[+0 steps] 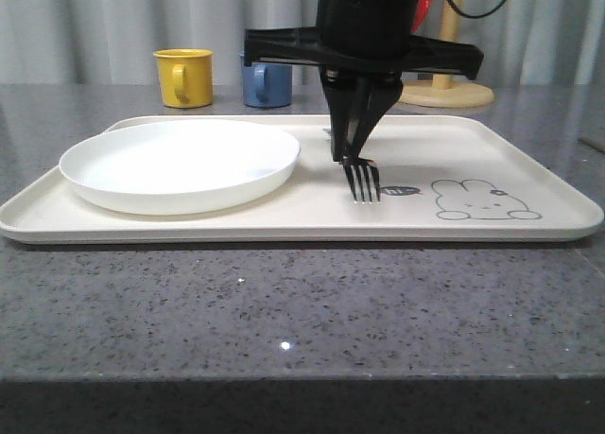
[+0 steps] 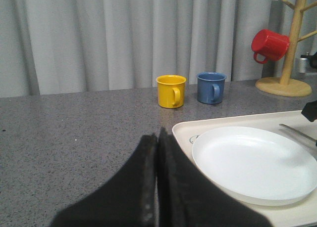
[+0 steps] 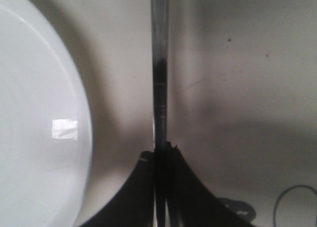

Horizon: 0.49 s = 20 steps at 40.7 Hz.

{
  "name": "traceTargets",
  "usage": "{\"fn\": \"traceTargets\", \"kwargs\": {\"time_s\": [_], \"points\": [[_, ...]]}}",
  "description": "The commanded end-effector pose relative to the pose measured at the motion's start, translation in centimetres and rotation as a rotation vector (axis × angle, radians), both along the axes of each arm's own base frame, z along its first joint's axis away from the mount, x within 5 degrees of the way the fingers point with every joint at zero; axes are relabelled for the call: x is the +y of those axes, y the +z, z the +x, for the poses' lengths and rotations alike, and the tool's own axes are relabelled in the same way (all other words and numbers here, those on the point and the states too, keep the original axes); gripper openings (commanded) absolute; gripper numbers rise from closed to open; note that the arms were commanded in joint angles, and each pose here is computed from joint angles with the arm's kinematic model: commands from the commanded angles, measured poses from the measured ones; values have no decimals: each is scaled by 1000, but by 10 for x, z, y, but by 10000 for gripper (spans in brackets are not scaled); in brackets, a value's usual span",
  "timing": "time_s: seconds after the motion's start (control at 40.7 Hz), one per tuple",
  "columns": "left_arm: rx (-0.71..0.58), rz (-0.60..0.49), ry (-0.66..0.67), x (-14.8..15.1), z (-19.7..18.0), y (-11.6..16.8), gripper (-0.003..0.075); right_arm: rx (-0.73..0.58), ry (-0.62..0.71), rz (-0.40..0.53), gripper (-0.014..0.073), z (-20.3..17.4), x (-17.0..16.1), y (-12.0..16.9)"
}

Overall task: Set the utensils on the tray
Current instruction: 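Carry the fork with the right gripper onto the tray beside the plate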

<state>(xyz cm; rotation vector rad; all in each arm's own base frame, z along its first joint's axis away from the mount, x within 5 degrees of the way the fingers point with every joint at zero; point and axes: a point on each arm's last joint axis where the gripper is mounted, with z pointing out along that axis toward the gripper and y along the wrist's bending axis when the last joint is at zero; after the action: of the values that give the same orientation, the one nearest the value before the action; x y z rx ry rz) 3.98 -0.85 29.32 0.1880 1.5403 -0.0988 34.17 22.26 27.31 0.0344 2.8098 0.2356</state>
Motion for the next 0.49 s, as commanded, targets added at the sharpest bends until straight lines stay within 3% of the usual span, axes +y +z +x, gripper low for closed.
{"fn": "traceTargets", "kwargs": {"time_s": [0.0, 0.172, 0.467], "points": [[-94, -34, 3, 1, -1, 15, -18, -92, -14, 56, -57, -1, -2, 29], [-94, -34, 3, 1, -1, 15, -18, -71, -24, 49, -29, 1, 0, 22], [-94, -34, 3, 1, -1, 15, -18, -73, -37, 64, 250, 2, 1, 29]]}}
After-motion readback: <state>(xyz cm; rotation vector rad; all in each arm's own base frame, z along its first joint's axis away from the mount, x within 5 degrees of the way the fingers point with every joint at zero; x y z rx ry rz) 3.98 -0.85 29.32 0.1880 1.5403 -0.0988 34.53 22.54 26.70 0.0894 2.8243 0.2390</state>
